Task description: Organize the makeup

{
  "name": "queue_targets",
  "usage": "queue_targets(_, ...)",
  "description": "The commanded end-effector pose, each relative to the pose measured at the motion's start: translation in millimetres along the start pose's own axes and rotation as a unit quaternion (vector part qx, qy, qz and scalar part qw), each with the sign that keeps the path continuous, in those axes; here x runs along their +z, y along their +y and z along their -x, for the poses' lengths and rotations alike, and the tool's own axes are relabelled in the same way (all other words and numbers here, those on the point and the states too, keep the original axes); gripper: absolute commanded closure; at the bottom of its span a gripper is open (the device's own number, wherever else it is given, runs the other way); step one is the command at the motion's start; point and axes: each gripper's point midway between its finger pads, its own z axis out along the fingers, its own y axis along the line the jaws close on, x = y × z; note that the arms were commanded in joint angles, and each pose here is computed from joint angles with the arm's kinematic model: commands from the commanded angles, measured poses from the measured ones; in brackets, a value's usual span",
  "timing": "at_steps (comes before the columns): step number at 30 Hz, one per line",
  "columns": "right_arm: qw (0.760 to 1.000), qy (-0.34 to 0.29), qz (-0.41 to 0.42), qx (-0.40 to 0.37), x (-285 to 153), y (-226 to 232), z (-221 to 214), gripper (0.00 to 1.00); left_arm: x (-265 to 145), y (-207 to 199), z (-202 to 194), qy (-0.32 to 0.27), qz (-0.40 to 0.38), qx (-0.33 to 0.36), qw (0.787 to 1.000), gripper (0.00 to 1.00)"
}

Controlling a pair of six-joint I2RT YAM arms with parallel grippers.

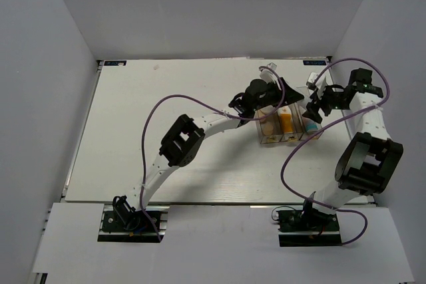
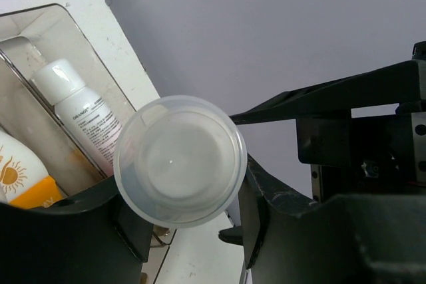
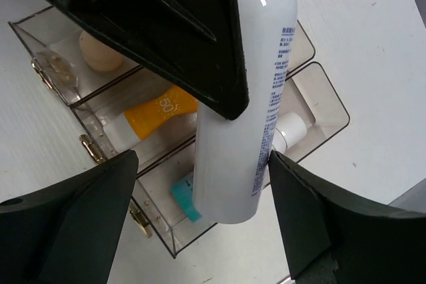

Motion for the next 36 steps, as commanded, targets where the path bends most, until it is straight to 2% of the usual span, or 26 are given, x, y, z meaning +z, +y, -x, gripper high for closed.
queue_targets(1,0.999,-0.009,-0.027,-0.021,4.3,-9.5,6.0,0.16,-15.9,-99.8,45.3,-0.034,-0.092,0.024,0.995,0.95)
queue_targets(7,0.999,0.004,-0.035,-0.025,22.7,-14.8,6.6,0.22,-16.7,-100.9,43.3,-0.029,-0.096,0.022,0.995,0.95)
queue_targets(13,0.997,0.008,-0.066,-0.045,34.6,-25.1,11.5,0.34,-17.6,-107.4,38.7,-0.024,-0.1,0.022,0.994,0.96)
queue_targets(16,0.997,0.01,-0.054,-0.044,37.5,-22.1,12.1,0.59,-17.6,-106.8,39.1,-0.025,-0.098,0.02,0.995,0.95)
queue_targets(17,0.998,0.012,-0.048,-0.042,37.9,-19.4,11.8,0.7,-17.7,-107.1,39.9,-0.027,-0.097,0.02,0.995,0.95)
queue_targets(19,0.998,0.013,-0.042,-0.042,37.2,-16.6,11.1,0.79,-18.3,-108.2,42.9,-0.032,-0.094,0.02,0.995,0.94)
queue_targets(20,0.998,0.013,-0.042,-0.046,35.9,-14.7,11.6,0.79,-18.2,-107.8,43.5,-0.033,-0.092,0.019,0.995,0.93)
queue_targets(23,0.998,0.015,-0.042,-0.049,33.7,-11.3,10.9,0.82,-18.0,-106.7,46.4,-0.04,-0.086,0.016,0.995,0.86)
queue_targets(25,0.998,0.015,-0.039,-0.049,33.0,-8.0,10.5,0.88,-17.3,-105.5,46.7,-0.042,-0.085,0.01,0.995,0.65)
queue_targets(27,0.998,0.012,-0.035,-0.048,32.4,-5.6,11.9,0.9,-17.0,-104.1,49.0,-0.049,-0.08,0.005,0.996,0.46)
queue_targets(33,0.999,0.01,-0.035,-0.034,29.4,-2.4,11.7,0.93,-28.1,-103.7,68.7,-0.079,-0.059,-0.01,0.995,0.25)
queue_targets(35,0.999,0.009,-0.032,-0.032,29.0,-0.2,10.8,0.93,-34.7,-99.2,77.2,-0.093,-0.052,-0.017,0.994,0.23)
queue_targets(36,0.999,0.008,-0.032,-0.029,28.1,0.1,11.6,0.94,-38.8,-83.4,80.8,-0.102,-0.032,-0.021,0.994,0.19)
